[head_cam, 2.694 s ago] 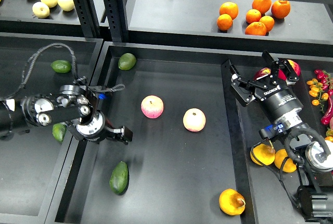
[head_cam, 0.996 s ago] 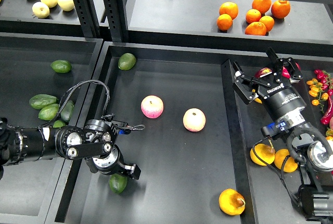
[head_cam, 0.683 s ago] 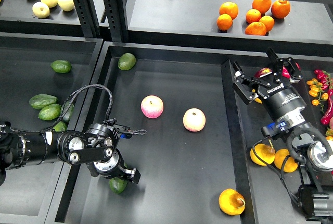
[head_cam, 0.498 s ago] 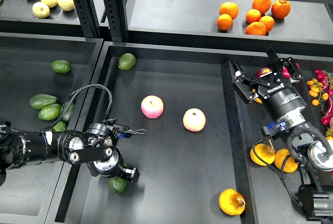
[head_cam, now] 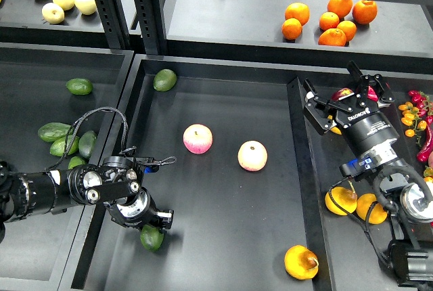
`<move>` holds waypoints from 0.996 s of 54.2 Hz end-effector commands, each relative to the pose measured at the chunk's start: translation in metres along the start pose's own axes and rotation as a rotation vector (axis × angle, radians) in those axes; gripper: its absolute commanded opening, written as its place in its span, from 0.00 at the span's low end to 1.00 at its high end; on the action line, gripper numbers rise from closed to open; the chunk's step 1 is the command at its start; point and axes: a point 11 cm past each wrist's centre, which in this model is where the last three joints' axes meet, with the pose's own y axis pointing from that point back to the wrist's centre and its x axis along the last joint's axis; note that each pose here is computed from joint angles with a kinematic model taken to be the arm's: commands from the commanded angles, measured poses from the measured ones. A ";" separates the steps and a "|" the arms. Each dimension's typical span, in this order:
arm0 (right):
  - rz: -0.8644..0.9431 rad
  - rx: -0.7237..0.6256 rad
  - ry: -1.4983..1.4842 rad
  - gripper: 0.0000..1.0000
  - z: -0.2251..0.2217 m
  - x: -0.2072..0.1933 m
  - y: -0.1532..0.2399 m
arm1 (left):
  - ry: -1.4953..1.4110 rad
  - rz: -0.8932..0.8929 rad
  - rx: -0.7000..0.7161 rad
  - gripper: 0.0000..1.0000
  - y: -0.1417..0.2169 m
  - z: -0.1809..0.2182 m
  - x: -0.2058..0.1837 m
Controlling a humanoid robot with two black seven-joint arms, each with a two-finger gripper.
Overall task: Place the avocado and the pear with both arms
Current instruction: 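Close the left gripper on the avocado and lift it, then carry the avocado with the left gripper over the bin of avocados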
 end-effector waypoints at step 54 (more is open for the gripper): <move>0.009 -0.023 -0.001 1.00 0.008 0.004 0.001 | 0.622 0.336 -0.108 0.11 0.155 -0.152 0.141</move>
